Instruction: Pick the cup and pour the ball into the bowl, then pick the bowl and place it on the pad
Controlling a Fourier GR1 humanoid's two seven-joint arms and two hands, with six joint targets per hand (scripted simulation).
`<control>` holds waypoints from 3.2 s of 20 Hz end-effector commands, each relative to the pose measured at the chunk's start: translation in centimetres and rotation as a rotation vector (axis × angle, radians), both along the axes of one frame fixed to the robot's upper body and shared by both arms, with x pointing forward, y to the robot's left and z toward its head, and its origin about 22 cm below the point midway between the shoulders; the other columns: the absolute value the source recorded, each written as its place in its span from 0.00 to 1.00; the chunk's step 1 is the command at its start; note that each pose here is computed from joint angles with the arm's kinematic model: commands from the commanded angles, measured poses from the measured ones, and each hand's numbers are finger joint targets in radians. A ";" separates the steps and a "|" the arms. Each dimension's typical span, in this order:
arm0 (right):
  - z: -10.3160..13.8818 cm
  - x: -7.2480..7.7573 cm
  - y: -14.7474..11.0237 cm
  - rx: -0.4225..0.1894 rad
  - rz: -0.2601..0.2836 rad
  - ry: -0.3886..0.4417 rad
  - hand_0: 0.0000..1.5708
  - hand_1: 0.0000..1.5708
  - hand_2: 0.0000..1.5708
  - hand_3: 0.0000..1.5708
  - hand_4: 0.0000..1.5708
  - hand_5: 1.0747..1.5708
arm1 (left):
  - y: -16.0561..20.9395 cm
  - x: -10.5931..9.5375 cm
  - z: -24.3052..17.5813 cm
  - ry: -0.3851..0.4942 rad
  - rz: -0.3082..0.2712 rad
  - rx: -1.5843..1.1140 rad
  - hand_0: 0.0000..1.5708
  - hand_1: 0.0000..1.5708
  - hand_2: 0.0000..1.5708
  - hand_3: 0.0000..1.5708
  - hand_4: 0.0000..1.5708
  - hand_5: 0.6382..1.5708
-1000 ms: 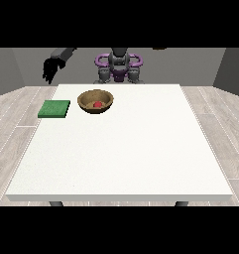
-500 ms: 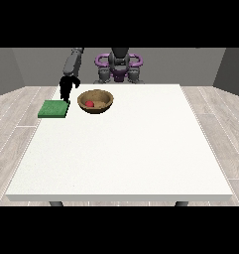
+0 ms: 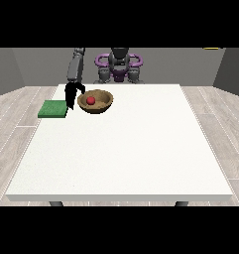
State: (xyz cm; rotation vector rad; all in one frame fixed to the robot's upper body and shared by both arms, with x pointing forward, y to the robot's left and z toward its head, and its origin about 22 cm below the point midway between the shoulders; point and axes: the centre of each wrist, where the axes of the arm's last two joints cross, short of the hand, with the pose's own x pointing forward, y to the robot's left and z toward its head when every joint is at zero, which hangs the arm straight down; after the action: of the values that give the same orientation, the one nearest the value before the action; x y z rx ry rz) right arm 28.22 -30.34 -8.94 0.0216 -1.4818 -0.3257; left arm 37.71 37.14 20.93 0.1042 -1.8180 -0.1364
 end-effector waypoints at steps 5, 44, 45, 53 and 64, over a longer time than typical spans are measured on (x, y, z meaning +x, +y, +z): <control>-1.3 1.4 1.6 -0.012 0.007 -0.009 0.00 0.00 0.00 0.00 0.32 0.96 | 0.3 -1.2 1.5 -0.036 0.013 -0.012 0.00 0.00 0.00 0.00 0.65 0.96; 11.4 4.3 -10.0 -0.503 -0.171 0.343 1.00 1.00 1.00 0.55 0.68 0.97 | 10.8 -5.6 -1.3 0.015 0.116 -0.051 0.00 0.00 0.00 0.00 0.77 0.96; 12.6 5.4 -9.1 -0.525 -0.151 0.352 1.00 1.00 1.00 0.53 0.66 0.98 | 10.7 -5.3 0.1 0.017 0.148 -0.045 0.00 0.00 0.00 0.00 0.77 0.96; 17.8 4.7 -15.0 -0.493 -0.190 0.295 1.00 1.00 1.00 0.36 0.69 0.99 | 13.2 -7.4 -2.1 -0.004 0.156 -0.042 0.00 0.00 0.00 0.00 0.77 0.97; 14.7 4.0 -16.3 -0.411 -0.259 0.231 1.00 1.00 1.00 0.29 0.68 0.99 | 13.6 -7.7 0.6 -0.108 0.133 -0.026 0.00 0.00 0.00 0.00 0.77 0.98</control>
State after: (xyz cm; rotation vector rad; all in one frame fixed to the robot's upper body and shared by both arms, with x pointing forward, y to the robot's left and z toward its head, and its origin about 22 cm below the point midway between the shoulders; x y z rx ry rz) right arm 32.60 -46.87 8.12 -0.5380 -1.2833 -0.1750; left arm 30.00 51.01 20.87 0.2024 -1.8952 -0.0140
